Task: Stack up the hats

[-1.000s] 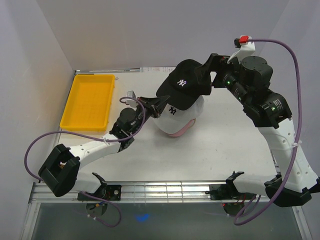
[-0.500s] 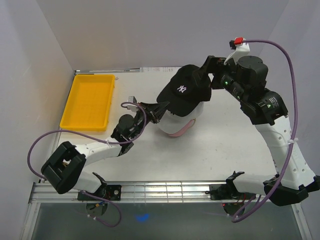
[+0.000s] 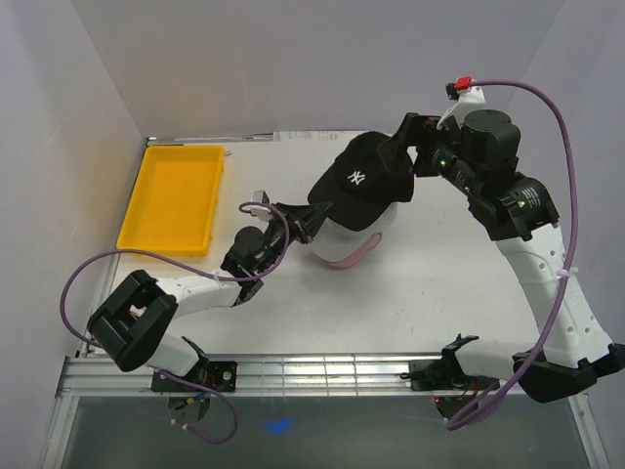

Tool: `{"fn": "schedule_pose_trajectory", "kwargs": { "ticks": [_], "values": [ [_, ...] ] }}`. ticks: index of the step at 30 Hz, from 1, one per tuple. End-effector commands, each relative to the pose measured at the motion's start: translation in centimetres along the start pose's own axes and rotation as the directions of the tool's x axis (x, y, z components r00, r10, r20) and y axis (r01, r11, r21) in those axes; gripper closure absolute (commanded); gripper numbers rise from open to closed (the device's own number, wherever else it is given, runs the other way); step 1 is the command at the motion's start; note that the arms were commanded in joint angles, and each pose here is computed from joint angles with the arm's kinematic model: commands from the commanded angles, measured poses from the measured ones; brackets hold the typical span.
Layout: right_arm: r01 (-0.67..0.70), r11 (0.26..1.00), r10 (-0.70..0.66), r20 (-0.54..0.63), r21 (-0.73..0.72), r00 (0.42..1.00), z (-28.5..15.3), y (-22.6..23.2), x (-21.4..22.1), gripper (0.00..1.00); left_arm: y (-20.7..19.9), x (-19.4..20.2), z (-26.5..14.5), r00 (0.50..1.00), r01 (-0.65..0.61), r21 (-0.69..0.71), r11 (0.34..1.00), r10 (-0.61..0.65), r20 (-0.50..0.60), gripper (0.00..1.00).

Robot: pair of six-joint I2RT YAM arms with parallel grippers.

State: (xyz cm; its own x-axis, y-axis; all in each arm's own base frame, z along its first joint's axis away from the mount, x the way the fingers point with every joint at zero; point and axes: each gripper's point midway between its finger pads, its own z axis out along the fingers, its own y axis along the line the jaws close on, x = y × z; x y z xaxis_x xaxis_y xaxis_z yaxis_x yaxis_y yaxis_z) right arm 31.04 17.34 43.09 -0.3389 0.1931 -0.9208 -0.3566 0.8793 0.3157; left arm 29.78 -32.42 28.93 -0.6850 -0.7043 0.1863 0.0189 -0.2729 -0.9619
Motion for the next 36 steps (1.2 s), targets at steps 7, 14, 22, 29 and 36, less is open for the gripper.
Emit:
{"fn": "schedule_pose_trajectory", "kwargs": {
  "ticks": [7,14,22,29,36],
  "values": [
    [0.005,0.999,-0.006,-0.02,-0.039,1.0,0.9,-0.1,0.9,0.04,-2.5,-0.7,-2.0,0.999,-0.016,0.102,0.995,0.011,0.042,1.0],
    [-0.007,0.998,0.002,-0.075,-0.056,0.997,2.0,-0.7,2.4,0.04,0.2,-1.0,-2.8,0.999,0.01,0.05,0.999,-0.012,0.041,1.0],
    [-0.023,0.998,0.015,-0.131,-0.06,0.991,3.6,-1.6,3.8,0.04,2.3,-1.3,-2.8,0.999,0.022,0.015,1.0,-0.022,0.042,1.0],
    [-0.036,0.998,0.026,-0.195,-0.045,0.98,5.8,-2.8,5.6,0.05,3.7,-1.8,-3.6,0.998,0.025,-0.017,1.0,-0.023,0.057,1.0],
    [-0.069,0.997,0.059,-0.24,-0.031,0.969,8.6,-4.2,6.2,0.06,5.9,-2.1,-4.6,0.997,0.028,-0.077,0.997,-0.023,0.068,1.0]
  ]
}}
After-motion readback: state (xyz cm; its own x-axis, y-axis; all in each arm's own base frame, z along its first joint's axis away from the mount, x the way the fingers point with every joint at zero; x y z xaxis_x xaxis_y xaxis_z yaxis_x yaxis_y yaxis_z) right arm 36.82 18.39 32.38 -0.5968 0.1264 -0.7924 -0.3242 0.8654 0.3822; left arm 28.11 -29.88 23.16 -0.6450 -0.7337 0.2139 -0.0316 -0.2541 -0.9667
